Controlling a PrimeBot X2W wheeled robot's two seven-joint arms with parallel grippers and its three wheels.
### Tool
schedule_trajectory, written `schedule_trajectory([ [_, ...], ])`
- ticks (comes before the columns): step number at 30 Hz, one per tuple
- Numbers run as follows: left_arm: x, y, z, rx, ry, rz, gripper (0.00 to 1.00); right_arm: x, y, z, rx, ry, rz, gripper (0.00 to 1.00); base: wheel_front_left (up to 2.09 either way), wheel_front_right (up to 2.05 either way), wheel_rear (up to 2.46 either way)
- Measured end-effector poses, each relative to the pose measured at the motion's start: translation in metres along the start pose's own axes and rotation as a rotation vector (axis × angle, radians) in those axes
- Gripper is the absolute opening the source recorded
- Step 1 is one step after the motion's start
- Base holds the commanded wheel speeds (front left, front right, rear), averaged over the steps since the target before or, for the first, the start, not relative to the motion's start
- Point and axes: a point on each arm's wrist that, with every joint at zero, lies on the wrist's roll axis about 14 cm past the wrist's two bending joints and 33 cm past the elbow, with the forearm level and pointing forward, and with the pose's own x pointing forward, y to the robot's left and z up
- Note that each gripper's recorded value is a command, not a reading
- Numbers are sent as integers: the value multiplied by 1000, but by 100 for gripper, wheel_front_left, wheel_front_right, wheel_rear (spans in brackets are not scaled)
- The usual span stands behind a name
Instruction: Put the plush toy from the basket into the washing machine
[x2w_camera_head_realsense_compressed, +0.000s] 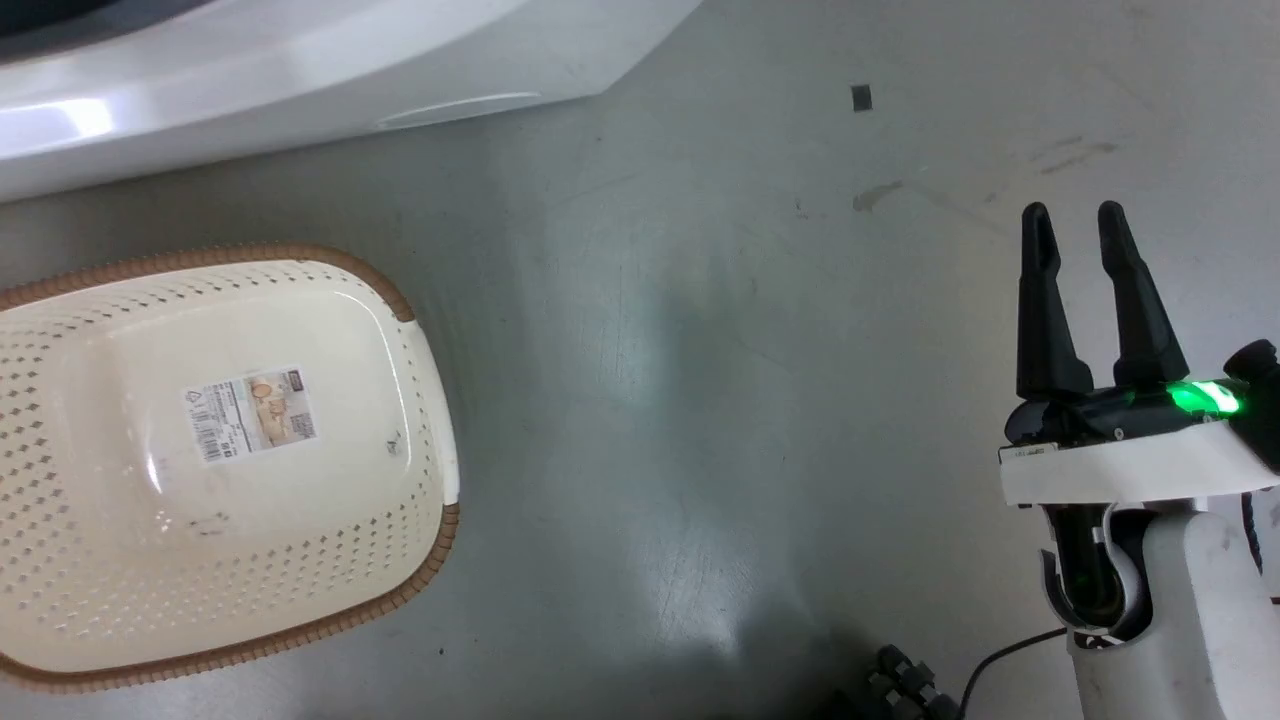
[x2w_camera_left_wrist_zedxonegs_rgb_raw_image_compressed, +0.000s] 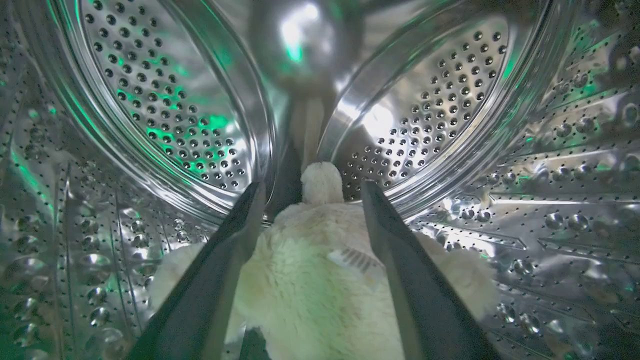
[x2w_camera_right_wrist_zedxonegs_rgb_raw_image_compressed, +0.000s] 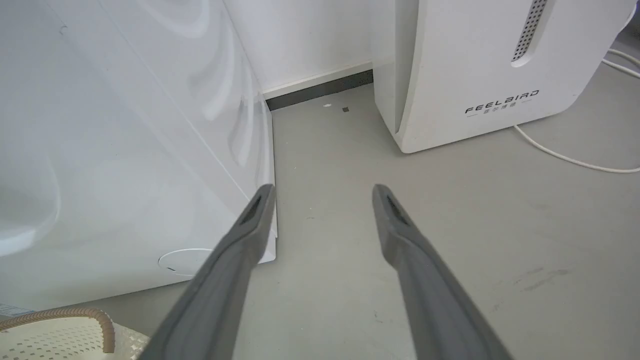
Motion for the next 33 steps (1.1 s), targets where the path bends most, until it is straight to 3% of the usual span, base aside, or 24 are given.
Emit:
schedule_trajectory([
  [21,-106,5,22,-110,86,26,100,-22,40,49,4,-106,106,100,0,0,0],
  [33,-185,15,82,-85,5,56,100,-52,72,86,-15,-198,200,100,0,0,0],
])
